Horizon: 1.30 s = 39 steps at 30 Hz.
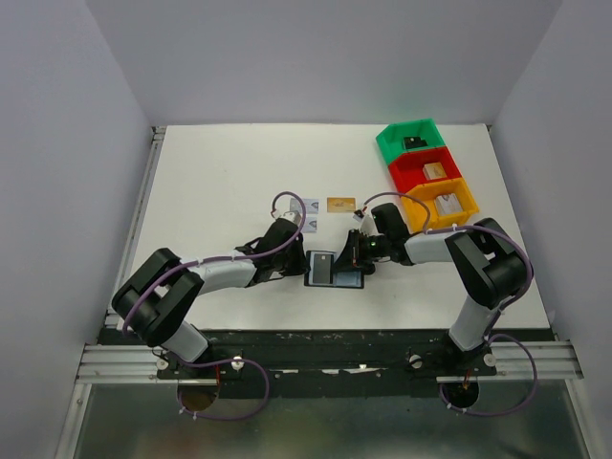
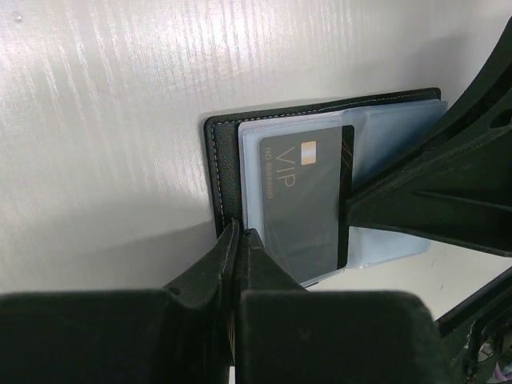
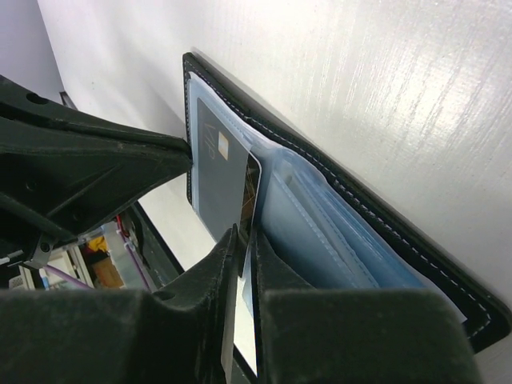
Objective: Take the credit cards out of the card holder
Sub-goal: Remove the credit card from the card holder.
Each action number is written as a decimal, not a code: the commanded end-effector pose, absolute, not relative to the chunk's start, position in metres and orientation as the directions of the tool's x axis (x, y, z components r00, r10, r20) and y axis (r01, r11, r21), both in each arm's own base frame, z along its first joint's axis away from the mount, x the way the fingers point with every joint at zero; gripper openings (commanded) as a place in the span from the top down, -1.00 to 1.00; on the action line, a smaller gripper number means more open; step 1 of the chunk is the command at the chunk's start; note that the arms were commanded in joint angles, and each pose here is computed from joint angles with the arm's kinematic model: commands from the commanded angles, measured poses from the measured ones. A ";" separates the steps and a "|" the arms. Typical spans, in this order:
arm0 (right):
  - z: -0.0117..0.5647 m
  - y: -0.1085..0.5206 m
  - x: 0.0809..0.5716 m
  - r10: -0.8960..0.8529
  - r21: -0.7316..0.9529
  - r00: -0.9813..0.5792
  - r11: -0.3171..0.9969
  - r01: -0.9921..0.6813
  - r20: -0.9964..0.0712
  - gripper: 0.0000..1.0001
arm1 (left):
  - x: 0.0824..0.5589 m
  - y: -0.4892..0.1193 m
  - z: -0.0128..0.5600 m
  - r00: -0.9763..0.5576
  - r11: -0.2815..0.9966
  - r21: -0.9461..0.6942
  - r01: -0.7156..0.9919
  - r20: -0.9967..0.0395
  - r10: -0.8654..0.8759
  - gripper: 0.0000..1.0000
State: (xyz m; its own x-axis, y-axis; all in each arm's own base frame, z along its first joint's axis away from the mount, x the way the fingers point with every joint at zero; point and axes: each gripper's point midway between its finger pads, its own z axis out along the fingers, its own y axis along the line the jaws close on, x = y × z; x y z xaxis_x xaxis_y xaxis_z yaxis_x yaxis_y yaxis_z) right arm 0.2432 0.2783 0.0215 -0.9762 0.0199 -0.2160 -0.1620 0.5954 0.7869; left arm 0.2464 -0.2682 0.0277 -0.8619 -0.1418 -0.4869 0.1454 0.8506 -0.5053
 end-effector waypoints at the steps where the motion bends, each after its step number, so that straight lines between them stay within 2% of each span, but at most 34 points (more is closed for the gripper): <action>1: 0.023 0.282 0.241 0.011 0.794 -0.979 0.586 -0.160 -0.205 0.61 | 0.247 -0.265 0.019 -0.870 0.866 -0.484 0.126 -0.474 -0.138 0.88; 17: 0.029 0.294 0.239 -0.002 0.834 -0.982 0.527 -0.161 -0.188 0.56 | 0.243 -0.271 0.016 -0.877 0.860 -0.492 0.138 -0.464 -0.125 0.93; 23: 0.023 0.292 0.237 0.002 0.831 -0.986 0.538 -0.139 -0.166 0.35 | 0.242 -0.270 0.015 -0.878 0.861 -0.490 0.137 -0.463 -0.124 0.95; 32: 0.008 0.287 0.236 0.022 0.809 -0.989 0.579 -0.105 -0.144 0.33 | 0.240 -0.268 0.011 -0.881 0.864 -0.486 0.130 -0.456 -0.124 0.97; 39: 0.021 0.299 0.239 0.029 0.865 -0.988 0.487 -0.120 -0.153 0.34 | 0.238 -0.270 0.011 -0.884 0.861 -0.490 0.137 -0.453 -0.117 0.99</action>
State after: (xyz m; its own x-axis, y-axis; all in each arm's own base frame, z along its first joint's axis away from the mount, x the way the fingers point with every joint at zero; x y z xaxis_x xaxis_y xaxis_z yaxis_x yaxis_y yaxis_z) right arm 0.2401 0.2924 0.0237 -0.9875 0.0270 -0.1551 -0.1178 0.5265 0.8420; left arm 0.2496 -0.2728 0.0269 -0.8599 -0.1482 -0.4885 0.1463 0.8453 -0.5139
